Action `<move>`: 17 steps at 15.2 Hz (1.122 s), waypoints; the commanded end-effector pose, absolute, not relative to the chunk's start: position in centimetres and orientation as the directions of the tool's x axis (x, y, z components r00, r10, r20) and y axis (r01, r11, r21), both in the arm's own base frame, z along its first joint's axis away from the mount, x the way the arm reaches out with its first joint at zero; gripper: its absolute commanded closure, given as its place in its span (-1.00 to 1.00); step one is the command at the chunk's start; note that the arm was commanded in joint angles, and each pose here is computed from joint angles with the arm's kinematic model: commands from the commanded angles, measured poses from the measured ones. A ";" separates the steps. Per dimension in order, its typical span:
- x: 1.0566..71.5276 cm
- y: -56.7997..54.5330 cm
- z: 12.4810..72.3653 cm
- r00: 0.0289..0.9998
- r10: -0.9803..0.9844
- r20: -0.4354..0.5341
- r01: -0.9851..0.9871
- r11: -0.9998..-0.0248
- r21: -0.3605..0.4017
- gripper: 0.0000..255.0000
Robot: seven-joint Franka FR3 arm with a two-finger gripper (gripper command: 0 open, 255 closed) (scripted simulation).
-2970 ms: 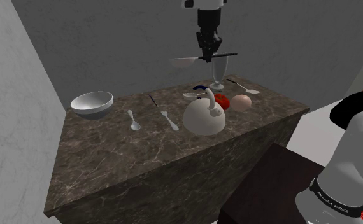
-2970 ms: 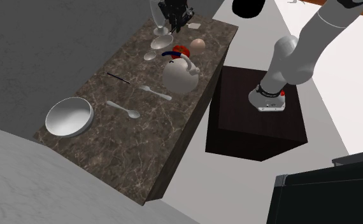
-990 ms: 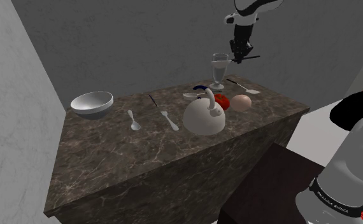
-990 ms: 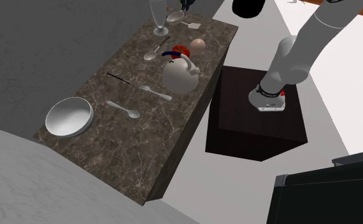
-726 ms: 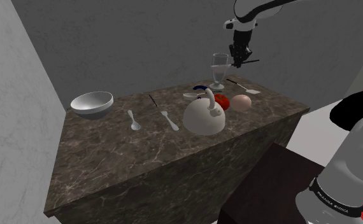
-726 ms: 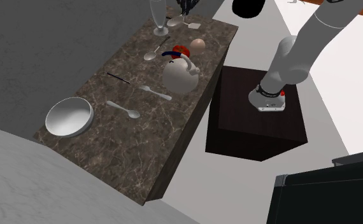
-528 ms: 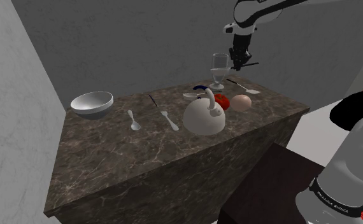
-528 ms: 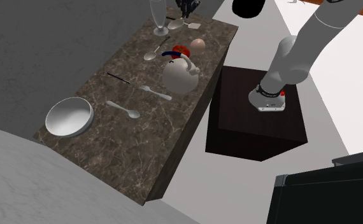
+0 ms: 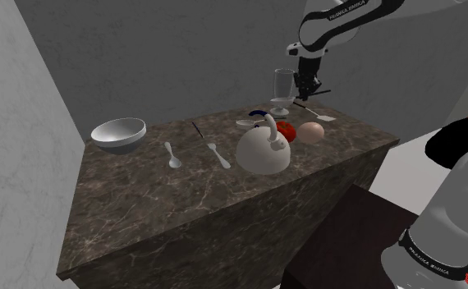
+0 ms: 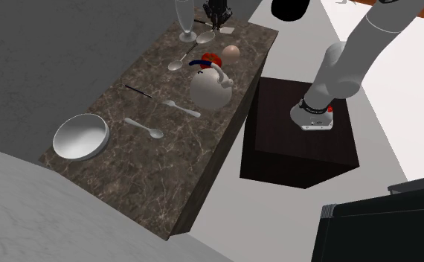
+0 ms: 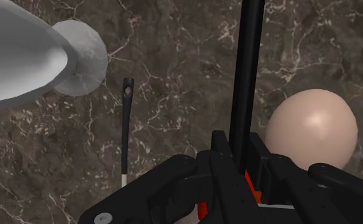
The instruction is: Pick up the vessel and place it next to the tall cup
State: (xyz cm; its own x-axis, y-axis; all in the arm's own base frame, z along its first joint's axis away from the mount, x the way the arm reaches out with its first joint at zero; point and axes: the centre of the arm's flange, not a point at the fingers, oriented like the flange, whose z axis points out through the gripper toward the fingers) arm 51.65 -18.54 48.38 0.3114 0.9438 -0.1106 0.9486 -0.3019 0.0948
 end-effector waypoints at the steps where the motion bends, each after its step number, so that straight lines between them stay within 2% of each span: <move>1: 51.7 -18.6 47.2 0.311 0.944 -0.111 0.949 -0.302 0.095 1.00; 17: 51.7 -18.6 38.8 0.311 0.944 -0.111 0.949 -0.302 0.095 1.00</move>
State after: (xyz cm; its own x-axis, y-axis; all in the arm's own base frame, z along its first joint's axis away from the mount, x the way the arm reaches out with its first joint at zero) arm 51.68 -18.71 39.41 0.3120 0.9437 -0.1104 0.9483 -0.3022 0.0965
